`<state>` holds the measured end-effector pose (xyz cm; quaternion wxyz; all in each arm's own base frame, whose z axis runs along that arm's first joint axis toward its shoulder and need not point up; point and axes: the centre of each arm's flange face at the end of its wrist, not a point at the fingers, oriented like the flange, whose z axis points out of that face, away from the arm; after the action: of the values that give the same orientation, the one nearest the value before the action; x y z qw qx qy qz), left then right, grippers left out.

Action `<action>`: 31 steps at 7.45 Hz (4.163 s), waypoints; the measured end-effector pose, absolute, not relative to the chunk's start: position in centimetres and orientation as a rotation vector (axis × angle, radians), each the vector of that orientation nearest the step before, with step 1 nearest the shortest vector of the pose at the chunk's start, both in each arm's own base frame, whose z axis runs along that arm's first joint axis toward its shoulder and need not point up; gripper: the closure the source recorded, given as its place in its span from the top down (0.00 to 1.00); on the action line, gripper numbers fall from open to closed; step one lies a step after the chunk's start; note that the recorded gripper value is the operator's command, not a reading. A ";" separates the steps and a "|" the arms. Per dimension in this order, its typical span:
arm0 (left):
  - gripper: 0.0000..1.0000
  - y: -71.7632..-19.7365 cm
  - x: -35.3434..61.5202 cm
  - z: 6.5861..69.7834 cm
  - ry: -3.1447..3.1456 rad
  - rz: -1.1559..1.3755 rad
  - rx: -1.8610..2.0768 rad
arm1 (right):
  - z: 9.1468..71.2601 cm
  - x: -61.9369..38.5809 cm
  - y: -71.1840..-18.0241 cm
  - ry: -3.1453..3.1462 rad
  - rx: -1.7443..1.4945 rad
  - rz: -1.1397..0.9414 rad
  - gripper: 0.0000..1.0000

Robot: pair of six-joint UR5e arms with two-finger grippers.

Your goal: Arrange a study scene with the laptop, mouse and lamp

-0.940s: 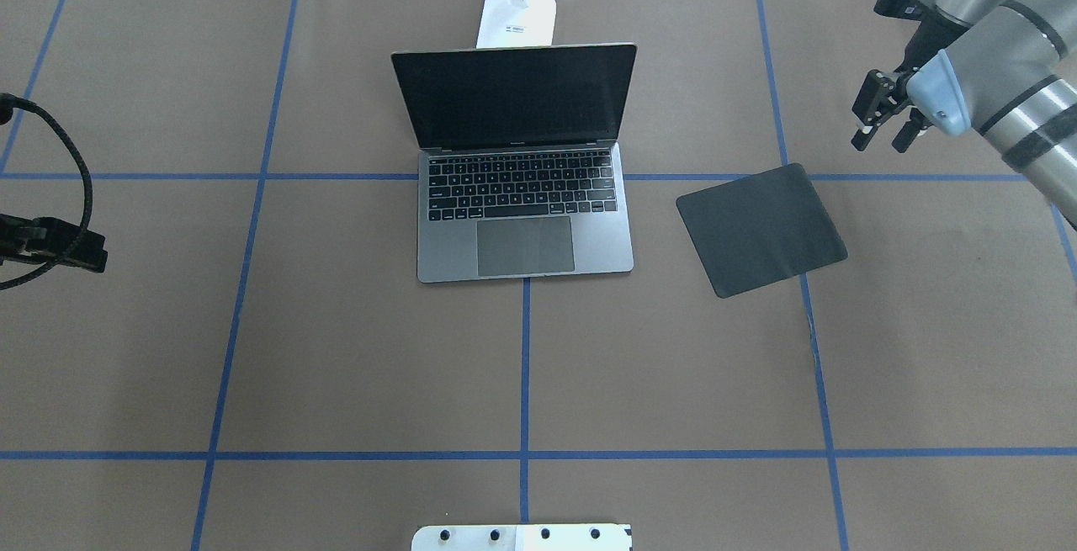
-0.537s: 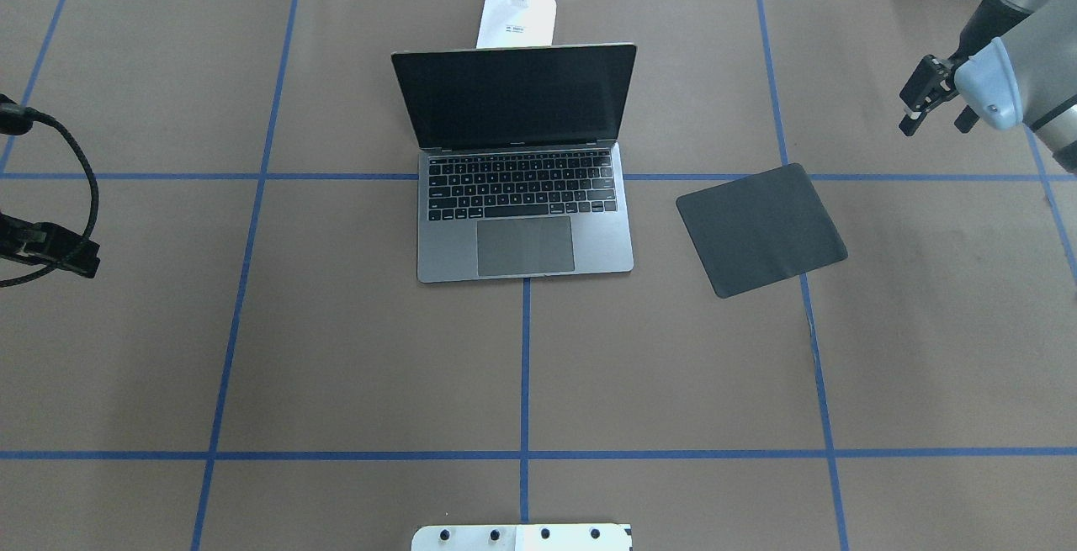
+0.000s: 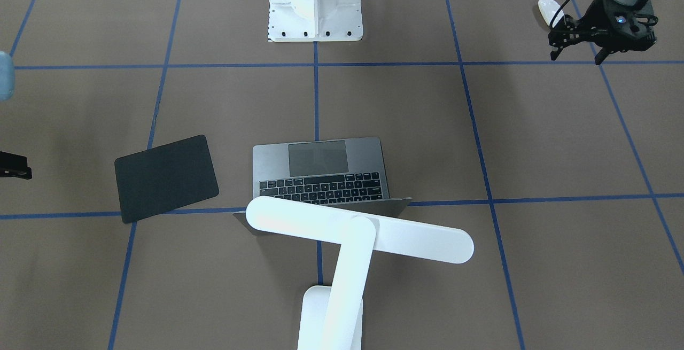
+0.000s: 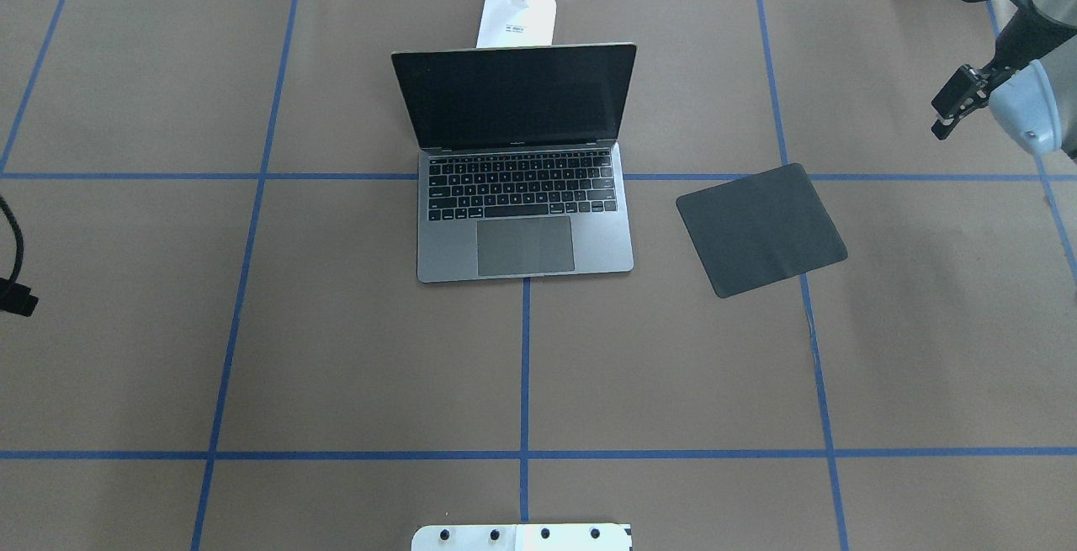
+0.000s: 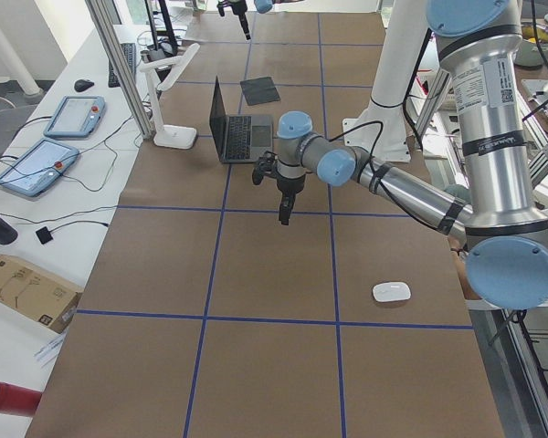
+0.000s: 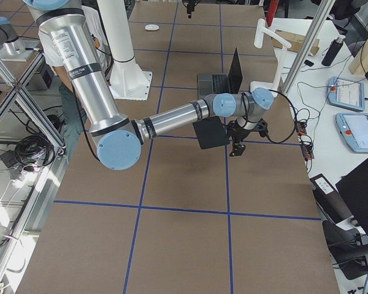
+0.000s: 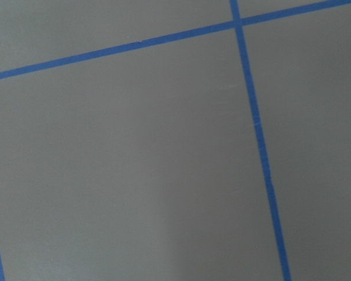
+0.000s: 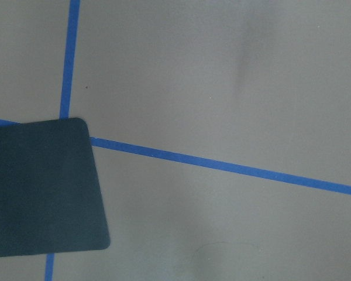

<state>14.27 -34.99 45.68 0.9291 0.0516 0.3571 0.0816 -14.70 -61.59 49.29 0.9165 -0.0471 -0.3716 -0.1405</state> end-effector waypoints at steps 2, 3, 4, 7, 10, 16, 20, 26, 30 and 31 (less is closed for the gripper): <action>1.00 -31.3 10.2 50.5 0.760 0.100 0.097 | 49.6 -14.6 -61.4 -0.767 -0.074 -0.298 0.99; 1.00 -29.3 8.7 53.6 0.798 0.063 0.101 | 49.5 -14.6 -61.4 -0.768 -0.068 -0.300 0.99; 1.00 -27.1 7.5 57.2 0.850 0.002 0.111 | 49.3 -14.6 -61.3 -0.769 -0.063 -0.301 0.99; 1.00 -21.2 4.5 63.1 0.913 -0.161 0.036 | 48.4 -14.5 -61.1 -0.771 -0.049 -0.294 0.99; 1.00 -19.5 5.1 63.7 0.916 -0.204 -0.058 | 47.1 -14.4 -60.5 -0.775 -0.038 -0.267 0.99; 0.99 -18.5 11.8 64.2 0.809 -0.200 -0.136 | 47.0 -15.0 -60.7 -0.777 -0.018 -0.279 0.99; 0.99 -16.3 15.1 64.7 0.774 -0.134 -0.107 | 47.1 -15.5 -60.7 -0.776 -0.013 -0.289 0.99; 0.99 -14.2 14.4 66.8 0.771 -0.100 -0.128 | 46.7 -16.3 -60.5 -0.777 -0.012 -0.301 0.99; 0.99 -12.4 16.5 67.0 0.750 -0.109 -0.176 | 46.7 -16.4 -60.5 -0.776 -0.010 -0.305 0.99; 0.99 -11.7 17.2 67.0 0.743 -0.109 -0.193 | 46.7 -16.5 -60.5 -0.775 -0.011 -0.305 0.99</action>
<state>17.17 -11.68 67.01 0.9258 -0.0941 0.3624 -0.0531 -16.49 -60.48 46.65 0.9145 -0.0052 -0.3764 -0.1483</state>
